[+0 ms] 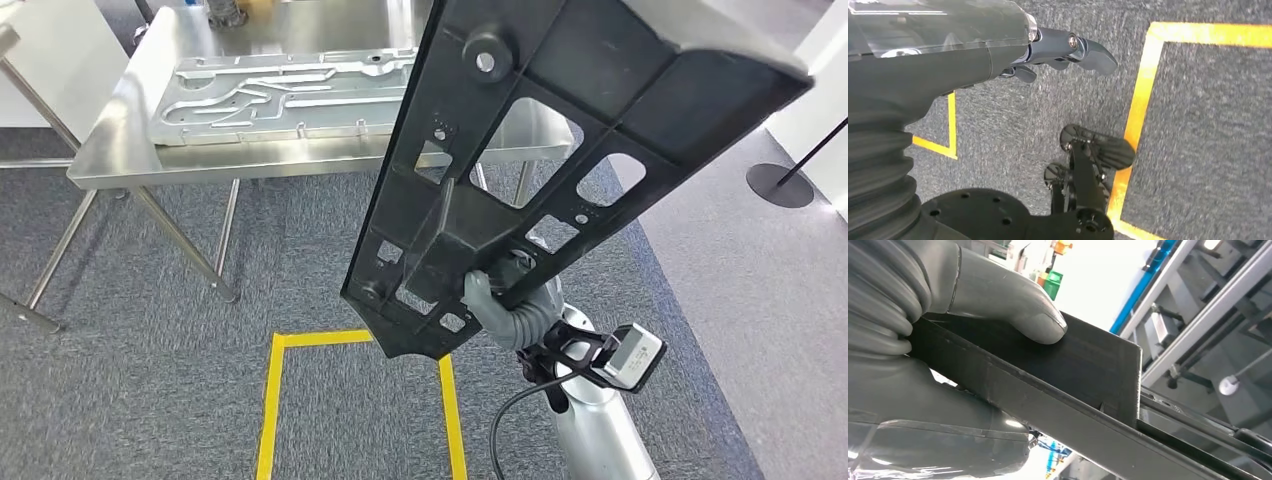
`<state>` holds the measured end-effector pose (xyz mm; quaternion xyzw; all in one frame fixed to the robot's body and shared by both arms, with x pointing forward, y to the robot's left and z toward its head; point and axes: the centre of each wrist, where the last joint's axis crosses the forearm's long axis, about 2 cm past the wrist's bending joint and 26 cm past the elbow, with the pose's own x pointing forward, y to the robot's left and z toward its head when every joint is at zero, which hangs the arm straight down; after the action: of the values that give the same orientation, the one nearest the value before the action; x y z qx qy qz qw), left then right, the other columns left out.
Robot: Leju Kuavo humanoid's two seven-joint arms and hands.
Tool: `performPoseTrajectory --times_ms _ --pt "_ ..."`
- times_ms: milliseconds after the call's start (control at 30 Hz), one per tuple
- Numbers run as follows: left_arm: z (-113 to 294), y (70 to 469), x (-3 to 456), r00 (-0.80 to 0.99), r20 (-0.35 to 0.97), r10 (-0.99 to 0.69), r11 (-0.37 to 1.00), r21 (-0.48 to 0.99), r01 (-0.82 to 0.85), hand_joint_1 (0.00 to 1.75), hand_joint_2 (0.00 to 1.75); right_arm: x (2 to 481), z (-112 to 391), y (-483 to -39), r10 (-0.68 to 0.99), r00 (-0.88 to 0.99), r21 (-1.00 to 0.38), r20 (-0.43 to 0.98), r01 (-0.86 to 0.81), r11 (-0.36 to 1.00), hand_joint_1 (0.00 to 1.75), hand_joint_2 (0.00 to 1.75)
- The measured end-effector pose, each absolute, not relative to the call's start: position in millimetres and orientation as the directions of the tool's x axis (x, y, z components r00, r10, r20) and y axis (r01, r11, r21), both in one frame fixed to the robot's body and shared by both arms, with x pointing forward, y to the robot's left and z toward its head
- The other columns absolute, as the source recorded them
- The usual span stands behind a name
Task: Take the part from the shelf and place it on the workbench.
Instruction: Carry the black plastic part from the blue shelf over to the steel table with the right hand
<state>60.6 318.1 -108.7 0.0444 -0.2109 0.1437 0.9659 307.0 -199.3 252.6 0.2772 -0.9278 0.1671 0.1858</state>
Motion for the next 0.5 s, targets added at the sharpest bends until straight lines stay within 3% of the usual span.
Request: performPoseTrajectory --times_ms 500 --pt "-108.8 313.9 61.0 0.869 0.423 0.257 0.956 0.018 -0.291 0.00 1.75 309.1 254.2 -200.3 -0.471 -0.770 -0.186 0.430 -0.587 0.788 1.75 1.75"
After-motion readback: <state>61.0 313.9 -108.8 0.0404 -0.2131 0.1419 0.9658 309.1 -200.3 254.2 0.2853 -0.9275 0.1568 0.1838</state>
